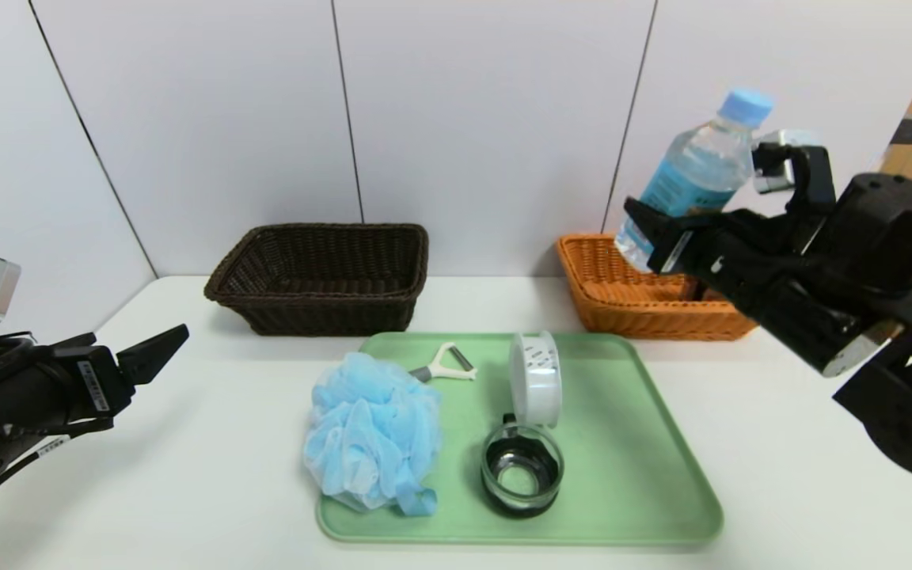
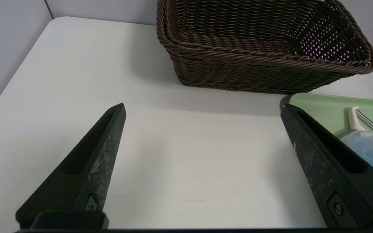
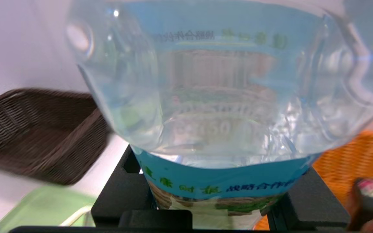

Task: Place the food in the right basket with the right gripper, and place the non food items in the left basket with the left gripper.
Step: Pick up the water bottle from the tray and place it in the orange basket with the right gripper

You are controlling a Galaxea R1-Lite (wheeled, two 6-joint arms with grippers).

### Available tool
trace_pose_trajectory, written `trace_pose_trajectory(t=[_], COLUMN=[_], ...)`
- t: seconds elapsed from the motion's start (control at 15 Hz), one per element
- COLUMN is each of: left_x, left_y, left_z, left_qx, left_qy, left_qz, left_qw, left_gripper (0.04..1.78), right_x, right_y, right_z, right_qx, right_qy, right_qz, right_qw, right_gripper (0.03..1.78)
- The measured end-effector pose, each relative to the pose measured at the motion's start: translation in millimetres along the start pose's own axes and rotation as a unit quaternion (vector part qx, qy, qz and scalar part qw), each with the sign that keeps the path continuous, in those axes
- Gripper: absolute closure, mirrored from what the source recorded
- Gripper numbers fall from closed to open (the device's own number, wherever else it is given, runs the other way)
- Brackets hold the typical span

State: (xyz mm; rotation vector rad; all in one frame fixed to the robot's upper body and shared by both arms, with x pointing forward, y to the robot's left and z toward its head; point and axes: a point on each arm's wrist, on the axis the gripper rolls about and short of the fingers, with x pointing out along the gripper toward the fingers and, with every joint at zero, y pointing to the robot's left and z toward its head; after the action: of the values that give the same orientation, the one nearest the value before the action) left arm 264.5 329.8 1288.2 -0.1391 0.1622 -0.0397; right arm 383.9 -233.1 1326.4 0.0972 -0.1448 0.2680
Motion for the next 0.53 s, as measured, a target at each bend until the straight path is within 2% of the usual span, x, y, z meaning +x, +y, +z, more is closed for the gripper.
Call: trace_pose_trajectory(t=[0.2,0.4,0.53], left_x=[2.9,8.8,14.0], left_y=[-1.1,-1.9,-2.2], left_z=[8.6,15.6,17.7], left_qx=[0.001,0.004,0.008], left_qy=[-0.027,-0.047,-0.052], left_qz=[-0.004,-0.007,-0.009], left_qw=[1.0,0.999,0.999], left_gripper=[0.13,0.13,0.13], right_x=[25.5,50.1,61.1], right_y=[-17.3,-37.7,-45.4], right_z=[28.8,22.4,11.9], right_qx=[-0.017,-0.053,-0.063], right_qy=[0.022,0.069,0.102], right_qz=[-0.034,-0.062,-0.071], right_qw=[0.999,0.9942,0.9902], right_gripper=[0.96,0.96,0.96])
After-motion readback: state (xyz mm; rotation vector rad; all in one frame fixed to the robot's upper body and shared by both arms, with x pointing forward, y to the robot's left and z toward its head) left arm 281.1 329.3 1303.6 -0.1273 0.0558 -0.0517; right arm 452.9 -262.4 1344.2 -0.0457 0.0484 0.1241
